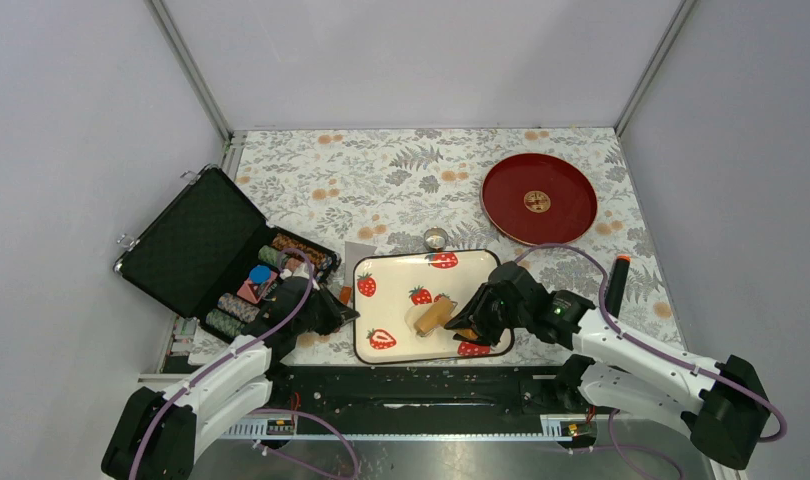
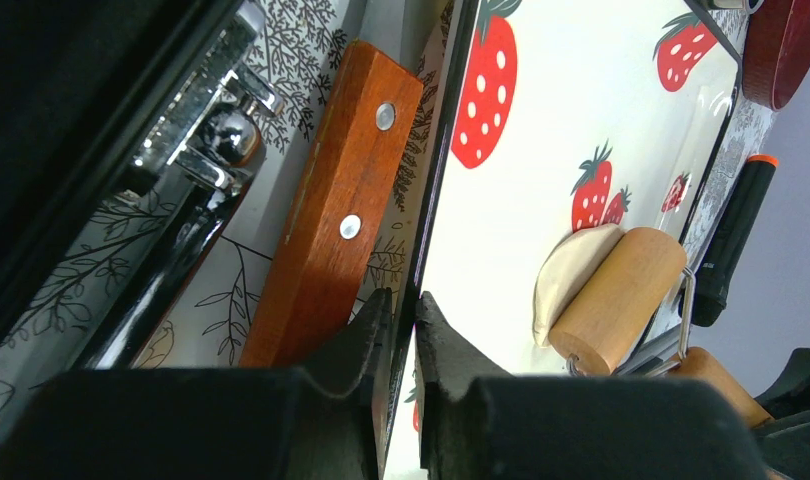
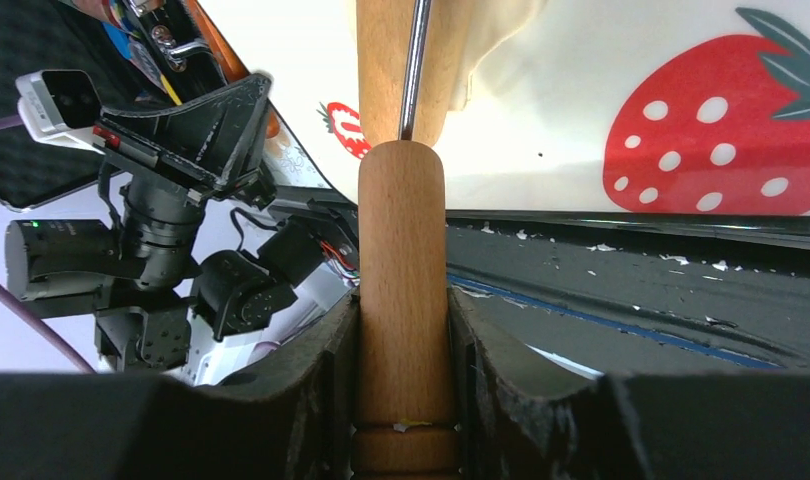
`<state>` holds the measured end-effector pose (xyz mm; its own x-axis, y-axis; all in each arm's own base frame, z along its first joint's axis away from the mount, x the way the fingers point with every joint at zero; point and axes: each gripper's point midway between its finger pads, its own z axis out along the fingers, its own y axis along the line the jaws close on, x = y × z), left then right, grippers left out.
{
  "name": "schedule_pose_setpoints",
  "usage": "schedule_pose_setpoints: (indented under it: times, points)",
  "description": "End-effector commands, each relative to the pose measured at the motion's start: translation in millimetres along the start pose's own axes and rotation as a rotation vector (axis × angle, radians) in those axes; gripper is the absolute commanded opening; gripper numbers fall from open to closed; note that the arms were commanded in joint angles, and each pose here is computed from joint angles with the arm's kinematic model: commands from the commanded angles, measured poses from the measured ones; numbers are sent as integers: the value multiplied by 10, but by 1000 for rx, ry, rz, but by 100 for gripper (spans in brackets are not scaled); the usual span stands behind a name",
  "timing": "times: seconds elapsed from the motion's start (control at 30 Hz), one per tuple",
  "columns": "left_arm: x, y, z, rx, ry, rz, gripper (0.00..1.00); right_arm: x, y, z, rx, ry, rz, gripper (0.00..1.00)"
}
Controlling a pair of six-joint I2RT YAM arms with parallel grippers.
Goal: Roll out the dumpling wrappers from the dough
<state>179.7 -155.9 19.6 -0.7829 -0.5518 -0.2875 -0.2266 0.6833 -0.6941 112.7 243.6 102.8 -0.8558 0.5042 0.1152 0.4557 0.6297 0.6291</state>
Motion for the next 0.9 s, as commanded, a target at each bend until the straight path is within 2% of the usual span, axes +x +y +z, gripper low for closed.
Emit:
schedule_pose_setpoints:
  times: [0.0,0.3,0.87]
  points:
    - [6,139,10,-52,-10,-15,0,-78,-418,119,118,-52,120,0]
    - [-7,150,4,-63,-15,-17,0,3,-572,300,112,9,205,0]
    - [-2,154,3,-65,-13,-18,0,-14,-987,254,171,-28,264,0]
